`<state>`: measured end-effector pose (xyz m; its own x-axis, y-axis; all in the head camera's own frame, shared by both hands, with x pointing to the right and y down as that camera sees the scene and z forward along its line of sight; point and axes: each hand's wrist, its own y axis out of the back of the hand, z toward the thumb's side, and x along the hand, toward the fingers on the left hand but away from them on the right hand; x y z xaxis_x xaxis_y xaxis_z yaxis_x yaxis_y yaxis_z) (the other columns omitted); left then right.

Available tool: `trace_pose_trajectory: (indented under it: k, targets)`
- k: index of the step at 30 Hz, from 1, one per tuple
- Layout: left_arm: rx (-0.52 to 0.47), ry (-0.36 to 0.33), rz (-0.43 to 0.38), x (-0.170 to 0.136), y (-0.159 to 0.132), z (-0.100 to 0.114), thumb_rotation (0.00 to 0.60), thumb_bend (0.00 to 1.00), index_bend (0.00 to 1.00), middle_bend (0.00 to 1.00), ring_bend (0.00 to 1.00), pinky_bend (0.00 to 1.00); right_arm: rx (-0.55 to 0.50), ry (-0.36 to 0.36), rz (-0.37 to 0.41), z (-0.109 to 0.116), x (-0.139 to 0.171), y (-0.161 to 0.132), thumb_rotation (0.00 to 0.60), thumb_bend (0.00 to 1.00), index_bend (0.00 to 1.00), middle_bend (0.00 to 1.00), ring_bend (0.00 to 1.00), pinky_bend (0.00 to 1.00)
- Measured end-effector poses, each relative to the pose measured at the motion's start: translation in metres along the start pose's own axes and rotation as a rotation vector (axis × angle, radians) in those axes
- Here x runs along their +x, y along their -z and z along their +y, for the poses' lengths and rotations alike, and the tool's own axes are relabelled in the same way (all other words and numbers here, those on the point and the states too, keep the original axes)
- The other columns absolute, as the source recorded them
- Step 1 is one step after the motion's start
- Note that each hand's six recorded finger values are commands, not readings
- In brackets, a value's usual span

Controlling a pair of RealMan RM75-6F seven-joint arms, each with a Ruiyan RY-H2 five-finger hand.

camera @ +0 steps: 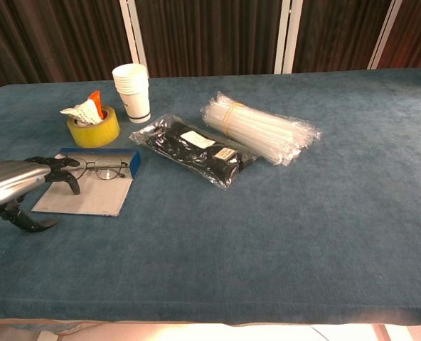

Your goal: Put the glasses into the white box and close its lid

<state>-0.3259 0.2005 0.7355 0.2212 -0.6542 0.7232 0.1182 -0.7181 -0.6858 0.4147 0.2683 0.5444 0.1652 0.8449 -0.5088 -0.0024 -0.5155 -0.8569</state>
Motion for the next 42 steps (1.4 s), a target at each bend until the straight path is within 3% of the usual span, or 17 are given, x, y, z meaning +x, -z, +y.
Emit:
trace_pose_trajectory:
  k: [13, 26, 42]
  targets:
    - [0.048, 0.02, 0.024, 0.009, 0.0, 0.001, 0.6, 0.31, 0.32, 0.0, 0.0, 0.06, -0.001, -0.001, 0.003, 0.0, 0.0, 0.0, 0.6, 0.28, 0.0, 0.0, 0.0, 0.0]
    - [0.03, 0.004, 0.029, 0.017, -0.004, 0.004, 0.6, 0.34, 0.5, 0.02, 0.0, 0.07, -0.002, 0.002, -0.001, 0.001, 0.001, 0.0, 0.6, 0.28, 0.0, 0.0, 0.0, 0.0]
    - [-0.123, -0.151, -0.008, 0.026, -0.016, 0.022, 0.6, 0.36, 0.55, 0.09, 0.0, 0.12, -0.008, 0.003, 0.0, 0.002, 0.002, 0.001, 0.6, 0.28, 0.0, 0.0, 0.0, 0.0]
